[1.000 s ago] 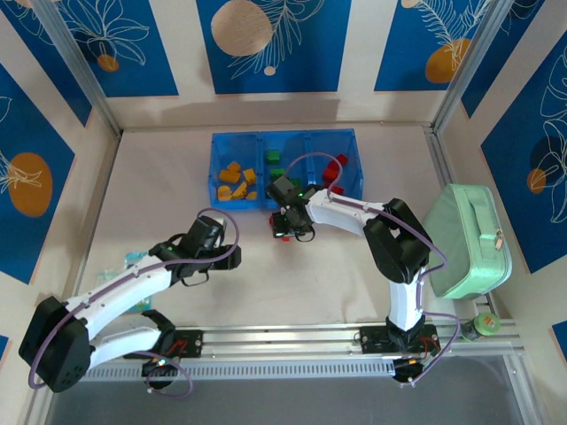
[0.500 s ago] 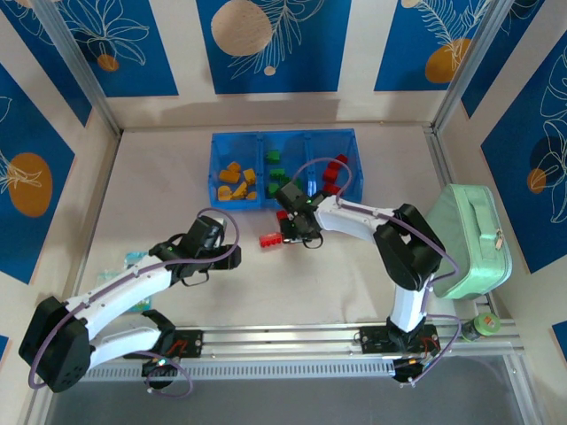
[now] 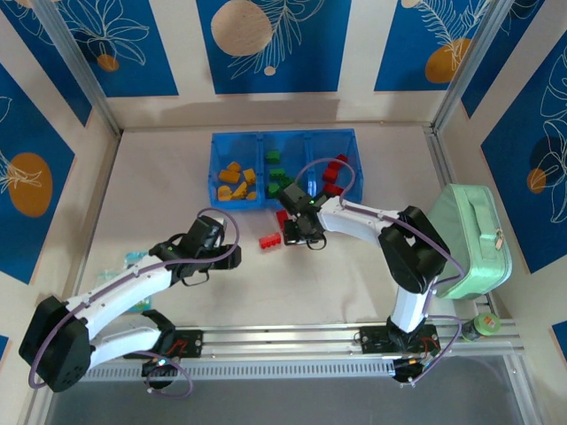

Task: Sort the legos into containers by color
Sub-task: Pick up the lego from the center of the table, then place the lego in the container.

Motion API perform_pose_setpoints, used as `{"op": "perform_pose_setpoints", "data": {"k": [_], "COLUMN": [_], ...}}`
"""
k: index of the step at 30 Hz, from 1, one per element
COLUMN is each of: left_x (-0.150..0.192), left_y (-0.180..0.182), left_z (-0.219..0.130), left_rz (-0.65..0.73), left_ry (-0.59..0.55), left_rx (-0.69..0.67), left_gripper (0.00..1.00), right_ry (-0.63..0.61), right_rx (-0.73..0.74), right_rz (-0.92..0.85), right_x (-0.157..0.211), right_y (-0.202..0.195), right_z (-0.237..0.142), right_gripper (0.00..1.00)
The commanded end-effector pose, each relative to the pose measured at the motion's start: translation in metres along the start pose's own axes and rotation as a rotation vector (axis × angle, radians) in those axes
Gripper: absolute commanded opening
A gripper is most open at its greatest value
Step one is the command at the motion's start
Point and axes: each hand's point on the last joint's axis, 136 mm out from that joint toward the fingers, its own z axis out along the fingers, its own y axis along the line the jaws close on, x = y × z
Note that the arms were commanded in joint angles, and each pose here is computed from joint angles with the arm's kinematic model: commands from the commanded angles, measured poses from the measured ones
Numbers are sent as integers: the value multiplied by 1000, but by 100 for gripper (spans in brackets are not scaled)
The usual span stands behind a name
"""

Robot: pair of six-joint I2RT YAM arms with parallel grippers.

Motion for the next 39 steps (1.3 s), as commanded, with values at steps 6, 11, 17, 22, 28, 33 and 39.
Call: {"op": "perform_pose_setpoints", "data": {"k": [6, 11, 17, 22, 28, 33, 39], "left_x": [-1, -2, -2, -5, -13, -14, -14], "left_y": [1, 0, -1, -5, -17, -25, -33], "left_z": [-2, 0, 3, 3, -6, -8, -8], "left_rz": [19, 23, 28, 41, 53, 66, 83], "left_ry": [-19, -17, -11, -20, -75, -73, -69], "left_rx": [-2, -4, -2, 16, 88, 128, 157], "left_gripper": [63, 63, 63, 63, 63, 63, 64], "right_ry": [20, 22, -37, -103, -185, -200, -169], "right_rx": [22, 34, 48, 54, 33, 30, 28], "right_rz": [-20, -27, -16, 56, 157, 203, 248], "right_x": [-10, -9, -20, -44, -85, -123, -149], "right_y": [0, -2, -12, -50, -100, -126, -141], "right_z": [10, 10, -14, -46, -76, -80, -58], "right_gripper": [42, 35, 24, 24, 24, 24, 33]}}
